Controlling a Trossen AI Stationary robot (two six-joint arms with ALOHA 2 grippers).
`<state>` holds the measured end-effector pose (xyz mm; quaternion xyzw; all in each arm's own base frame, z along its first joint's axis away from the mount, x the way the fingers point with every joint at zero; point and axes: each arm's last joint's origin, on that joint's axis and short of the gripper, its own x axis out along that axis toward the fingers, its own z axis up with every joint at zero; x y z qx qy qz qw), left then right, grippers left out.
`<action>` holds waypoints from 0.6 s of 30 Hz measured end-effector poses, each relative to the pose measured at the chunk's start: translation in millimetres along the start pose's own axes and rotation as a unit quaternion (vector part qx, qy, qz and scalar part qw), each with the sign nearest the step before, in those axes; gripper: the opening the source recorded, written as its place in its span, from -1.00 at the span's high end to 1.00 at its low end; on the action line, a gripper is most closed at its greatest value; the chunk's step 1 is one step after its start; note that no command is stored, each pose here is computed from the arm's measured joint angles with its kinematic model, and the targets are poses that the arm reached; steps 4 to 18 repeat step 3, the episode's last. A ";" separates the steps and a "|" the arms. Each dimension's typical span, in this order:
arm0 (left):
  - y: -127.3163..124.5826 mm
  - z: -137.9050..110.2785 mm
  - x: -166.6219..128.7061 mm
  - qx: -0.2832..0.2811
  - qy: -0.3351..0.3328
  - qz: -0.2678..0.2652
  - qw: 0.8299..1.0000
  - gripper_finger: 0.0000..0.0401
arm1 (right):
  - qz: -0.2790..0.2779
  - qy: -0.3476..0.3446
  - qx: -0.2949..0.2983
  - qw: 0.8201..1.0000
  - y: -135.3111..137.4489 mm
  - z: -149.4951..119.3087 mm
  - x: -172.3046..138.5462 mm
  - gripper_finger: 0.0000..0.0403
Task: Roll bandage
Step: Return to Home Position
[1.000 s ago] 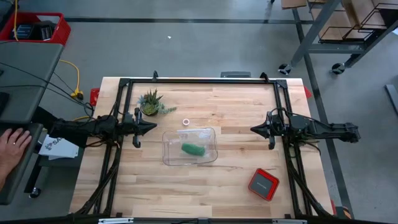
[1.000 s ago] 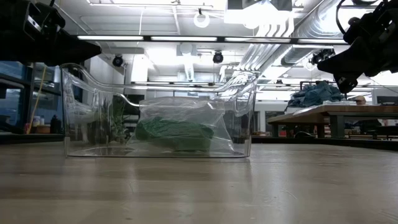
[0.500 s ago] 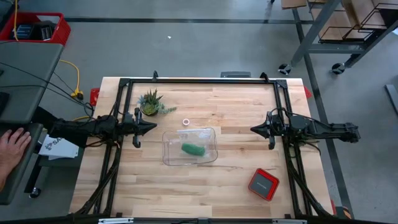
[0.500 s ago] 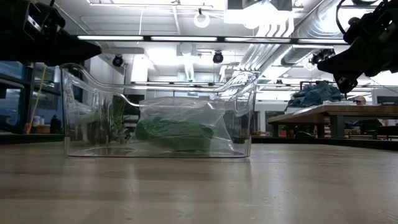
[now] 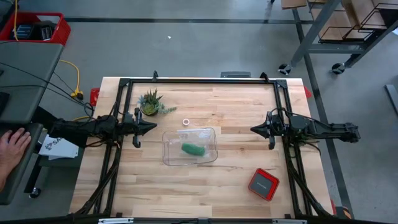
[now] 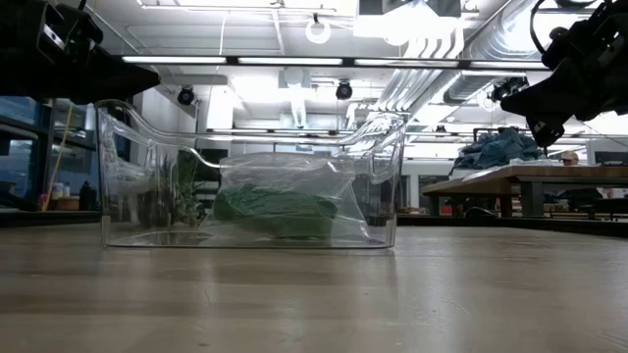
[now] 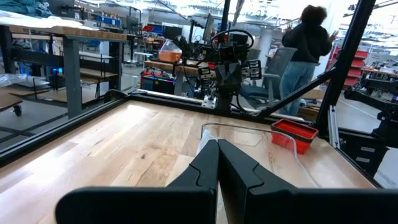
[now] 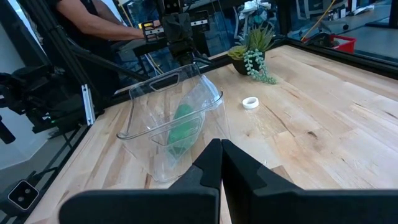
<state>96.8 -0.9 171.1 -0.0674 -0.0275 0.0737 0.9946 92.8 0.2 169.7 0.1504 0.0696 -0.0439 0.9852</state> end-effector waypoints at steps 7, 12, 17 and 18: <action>0.0 0.0 0.0 0.000 0.000 0.000 1.000 1.00 | 0.000 0.000 0.000 1.000 0.0 0.1 0.0 1.00; 0.0 0.0 0.0 0.000 0.000 0.000 1.000 1.00 | 0.000 0.000 0.000 1.000 0.0 0.1 0.0 1.00; 0.0 0.0 0.0 0.000 0.000 0.000 1.000 1.00 | 0.000 0.000 0.000 1.000 0.0 0.1 0.0 1.00; 0.0 0.0 0.0 0.000 0.000 0.000 1.000 1.00 | 0.000 0.000 0.000 1.000 0.0 0.1 0.0 1.00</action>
